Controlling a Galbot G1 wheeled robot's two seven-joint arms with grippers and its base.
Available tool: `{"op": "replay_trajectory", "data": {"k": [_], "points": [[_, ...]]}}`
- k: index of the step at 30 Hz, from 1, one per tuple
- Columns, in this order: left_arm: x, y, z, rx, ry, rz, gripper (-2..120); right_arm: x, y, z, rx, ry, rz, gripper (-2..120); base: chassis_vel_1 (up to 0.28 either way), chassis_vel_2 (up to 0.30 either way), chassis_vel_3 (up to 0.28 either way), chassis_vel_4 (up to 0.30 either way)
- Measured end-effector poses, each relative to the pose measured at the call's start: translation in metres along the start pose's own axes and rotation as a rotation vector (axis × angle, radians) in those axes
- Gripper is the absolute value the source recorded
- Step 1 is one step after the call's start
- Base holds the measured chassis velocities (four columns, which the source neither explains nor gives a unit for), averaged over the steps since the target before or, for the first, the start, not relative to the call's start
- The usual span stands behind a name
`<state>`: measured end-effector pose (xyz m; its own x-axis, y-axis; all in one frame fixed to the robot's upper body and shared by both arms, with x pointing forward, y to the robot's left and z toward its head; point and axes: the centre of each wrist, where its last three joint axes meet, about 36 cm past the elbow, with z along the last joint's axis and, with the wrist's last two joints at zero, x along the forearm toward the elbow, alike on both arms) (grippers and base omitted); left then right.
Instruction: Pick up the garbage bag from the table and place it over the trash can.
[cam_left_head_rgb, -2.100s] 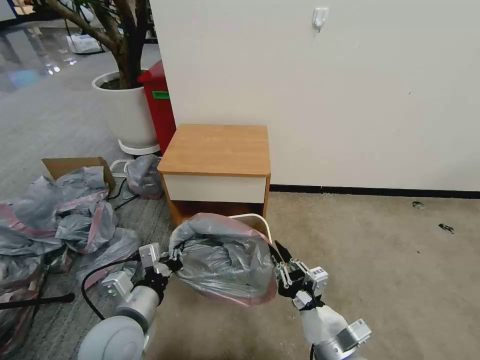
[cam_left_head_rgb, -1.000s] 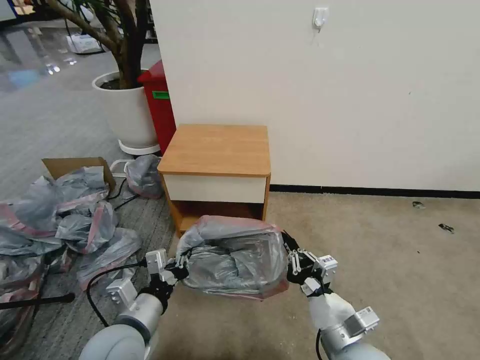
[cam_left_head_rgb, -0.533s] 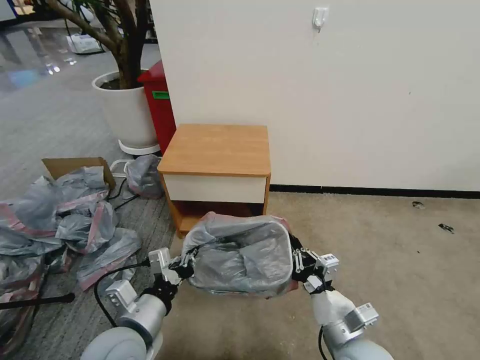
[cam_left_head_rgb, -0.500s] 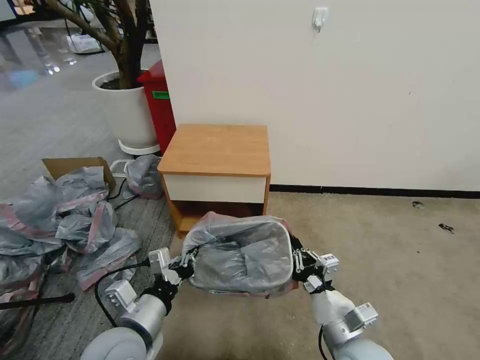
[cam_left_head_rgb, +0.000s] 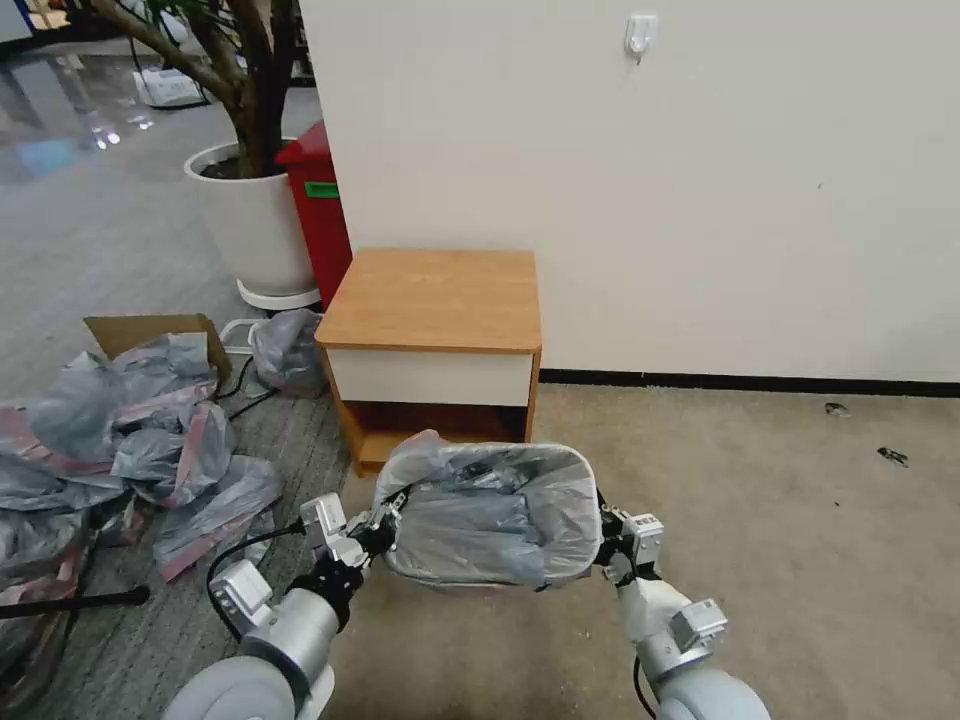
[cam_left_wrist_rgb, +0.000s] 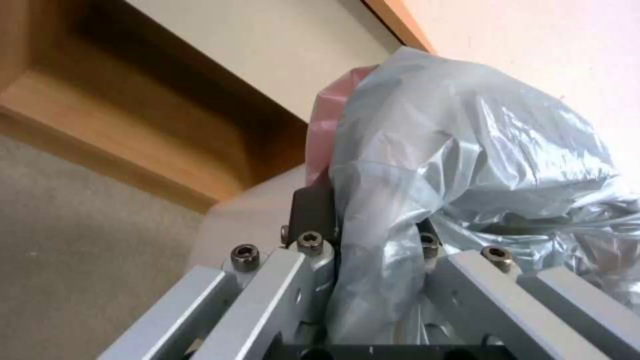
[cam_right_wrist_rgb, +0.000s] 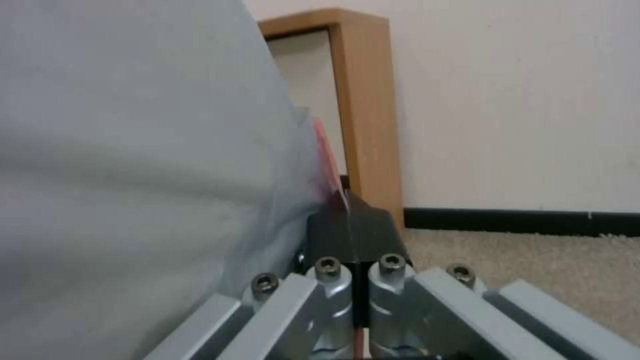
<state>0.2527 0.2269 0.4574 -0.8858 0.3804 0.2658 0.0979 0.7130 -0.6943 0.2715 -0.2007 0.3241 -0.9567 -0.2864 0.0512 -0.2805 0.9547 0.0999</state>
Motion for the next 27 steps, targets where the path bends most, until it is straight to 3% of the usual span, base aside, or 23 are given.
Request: {"op": "replay_trajectory", "data": {"k": [27], "points": [[-0.003,-0.003,-0.001,0.062,-0.017,0.014,7,-0.003,-0.005,0.033,0.181,0.088,0.059,0,0.000,0.000,0.000,0.000]]}}
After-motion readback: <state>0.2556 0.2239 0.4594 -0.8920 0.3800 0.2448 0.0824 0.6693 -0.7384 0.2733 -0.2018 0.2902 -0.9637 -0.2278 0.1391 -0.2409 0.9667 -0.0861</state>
